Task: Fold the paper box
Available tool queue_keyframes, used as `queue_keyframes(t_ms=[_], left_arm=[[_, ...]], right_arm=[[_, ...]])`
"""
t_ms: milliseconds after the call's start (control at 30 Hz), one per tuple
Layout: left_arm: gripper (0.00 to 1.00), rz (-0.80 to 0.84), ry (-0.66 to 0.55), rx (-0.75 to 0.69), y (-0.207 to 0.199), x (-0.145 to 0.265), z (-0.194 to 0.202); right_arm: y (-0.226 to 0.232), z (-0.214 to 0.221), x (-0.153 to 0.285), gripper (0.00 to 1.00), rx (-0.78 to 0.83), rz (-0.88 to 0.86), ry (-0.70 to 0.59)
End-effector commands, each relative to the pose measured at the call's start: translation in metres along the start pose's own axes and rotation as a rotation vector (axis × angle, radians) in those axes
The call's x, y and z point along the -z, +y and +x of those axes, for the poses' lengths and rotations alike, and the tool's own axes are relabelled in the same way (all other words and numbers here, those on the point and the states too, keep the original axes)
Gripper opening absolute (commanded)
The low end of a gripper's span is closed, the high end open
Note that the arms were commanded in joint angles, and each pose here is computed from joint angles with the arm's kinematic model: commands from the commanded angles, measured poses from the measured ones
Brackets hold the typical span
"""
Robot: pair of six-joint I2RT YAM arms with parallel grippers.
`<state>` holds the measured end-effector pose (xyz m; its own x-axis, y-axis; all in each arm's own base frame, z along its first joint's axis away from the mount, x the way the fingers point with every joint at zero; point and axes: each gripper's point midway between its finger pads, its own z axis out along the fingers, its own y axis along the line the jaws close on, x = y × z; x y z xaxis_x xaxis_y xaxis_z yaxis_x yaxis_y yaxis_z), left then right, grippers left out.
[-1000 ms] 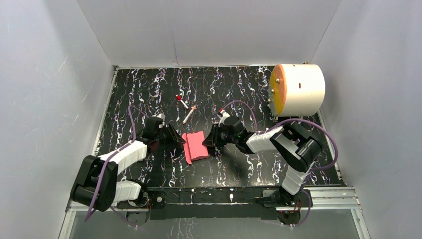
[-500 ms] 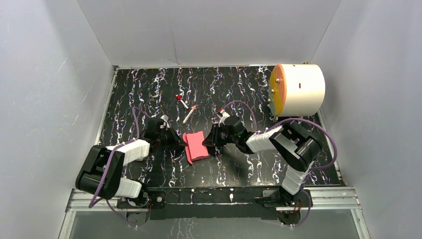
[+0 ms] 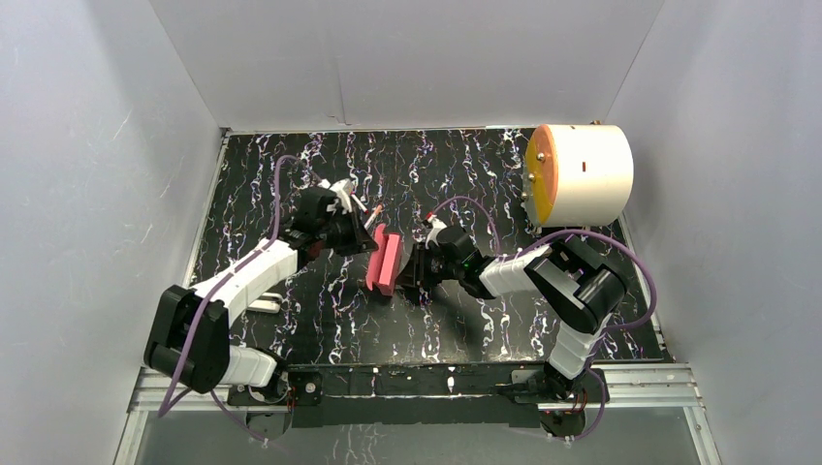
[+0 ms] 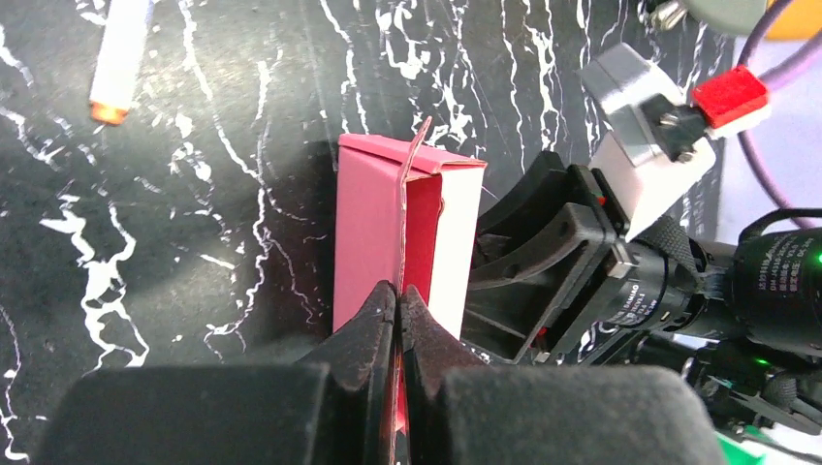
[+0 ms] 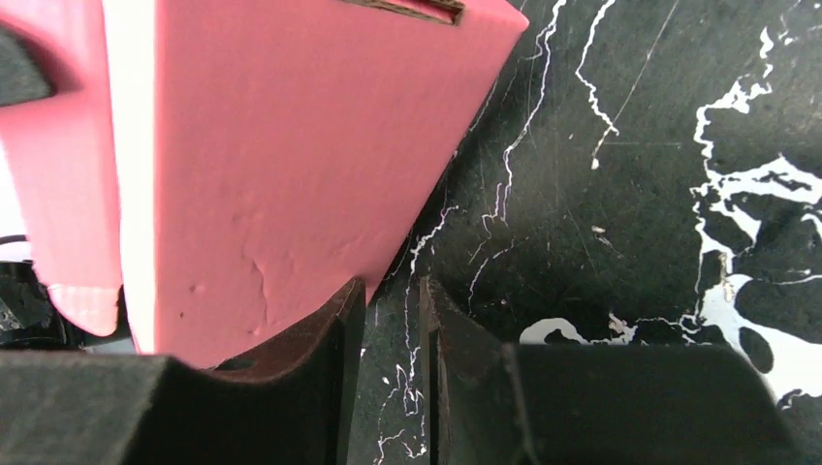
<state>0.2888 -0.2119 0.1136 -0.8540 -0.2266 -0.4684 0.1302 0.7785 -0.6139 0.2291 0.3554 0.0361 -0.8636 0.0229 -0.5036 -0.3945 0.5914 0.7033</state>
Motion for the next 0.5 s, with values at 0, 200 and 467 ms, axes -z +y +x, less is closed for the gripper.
queue_keyframes(t_ms=[0,200,467], left_arm=[[0.00,-0.075,0.090,-0.162,-0.006,-0.003,0.013],[0.00,-0.140,0.154,-0.245,-0.008,-0.014,0.024],[0.14,-0.129,0.184,-0.282,-0.025,-0.024,0.036]], right_arm=[[0.019,-0.015,0.001,0.36,0.051,-0.045,-0.027],[0.022,-0.020,0.005,0.37,0.060,-0.036,-0.041],[0.031,-0.034,0.009,0.36,0.076,-0.024,-0.070]])
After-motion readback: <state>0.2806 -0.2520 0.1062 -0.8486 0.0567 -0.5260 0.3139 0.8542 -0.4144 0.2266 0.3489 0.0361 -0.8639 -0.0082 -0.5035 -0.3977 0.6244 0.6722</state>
